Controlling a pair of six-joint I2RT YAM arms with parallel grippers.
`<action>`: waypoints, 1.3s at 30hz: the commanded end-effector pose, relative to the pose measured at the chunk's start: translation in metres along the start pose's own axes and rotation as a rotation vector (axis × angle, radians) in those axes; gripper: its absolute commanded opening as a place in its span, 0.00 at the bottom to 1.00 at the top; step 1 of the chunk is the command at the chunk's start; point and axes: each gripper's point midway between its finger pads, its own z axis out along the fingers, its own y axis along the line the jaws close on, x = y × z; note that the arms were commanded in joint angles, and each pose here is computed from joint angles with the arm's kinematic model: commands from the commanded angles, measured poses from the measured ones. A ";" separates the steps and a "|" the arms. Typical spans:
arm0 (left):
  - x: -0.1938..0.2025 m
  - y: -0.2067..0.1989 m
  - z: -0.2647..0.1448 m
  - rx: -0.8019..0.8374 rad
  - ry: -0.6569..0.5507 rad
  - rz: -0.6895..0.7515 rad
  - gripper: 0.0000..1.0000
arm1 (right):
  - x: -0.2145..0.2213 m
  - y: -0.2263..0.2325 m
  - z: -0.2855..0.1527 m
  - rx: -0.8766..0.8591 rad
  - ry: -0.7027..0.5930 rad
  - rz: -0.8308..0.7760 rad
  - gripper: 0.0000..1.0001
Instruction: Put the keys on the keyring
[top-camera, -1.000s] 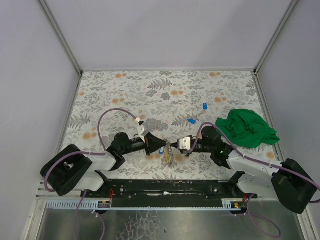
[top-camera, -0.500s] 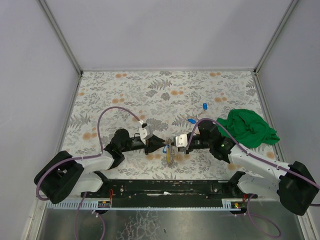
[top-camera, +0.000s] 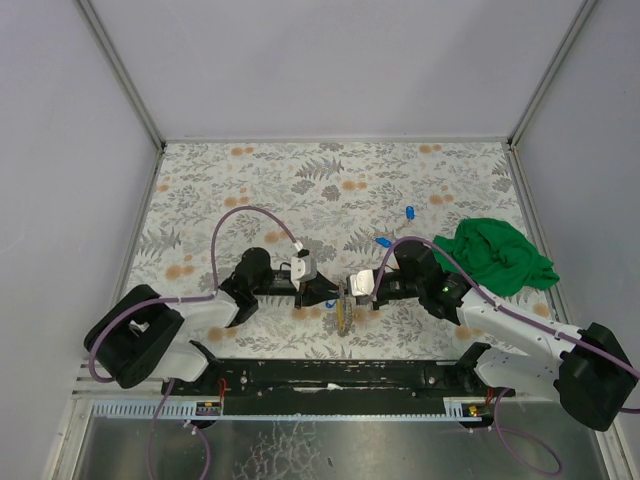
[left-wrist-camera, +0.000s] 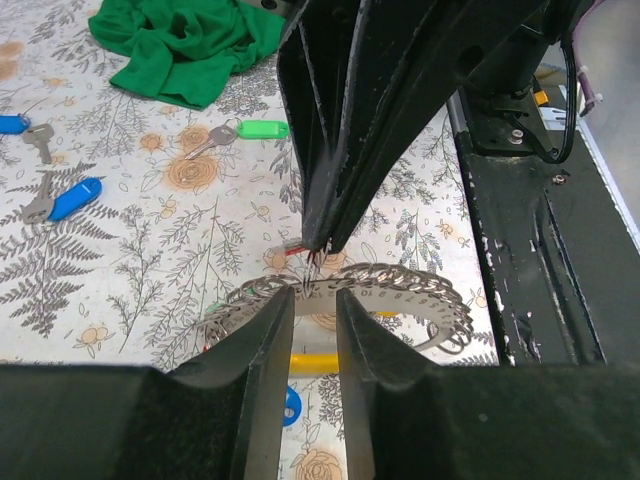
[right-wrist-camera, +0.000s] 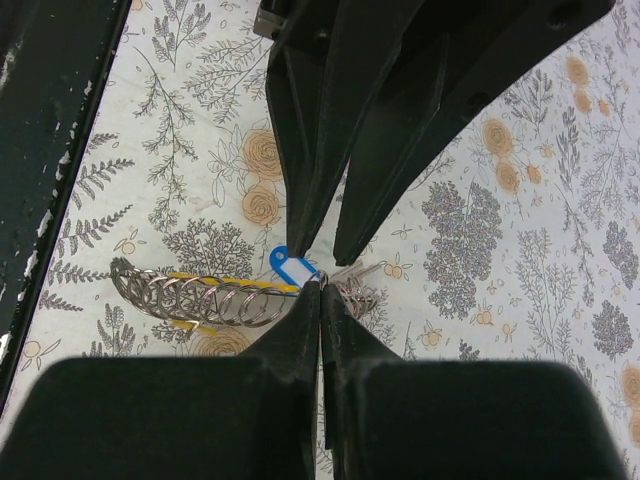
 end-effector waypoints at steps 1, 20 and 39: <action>-0.006 0.002 0.007 0.046 -0.012 0.035 0.23 | -0.036 -0.019 -0.003 0.030 -0.090 -0.089 0.00; -0.001 0.004 0.015 0.048 0.006 0.012 0.11 | -0.039 -0.014 0.002 0.002 -0.122 -0.072 0.00; -0.027 0.039 -0.004 -0.291 -0.179 -0.209 0.00 | -0.011 0.005 0.000 0.069 -0.094 0.027 0.00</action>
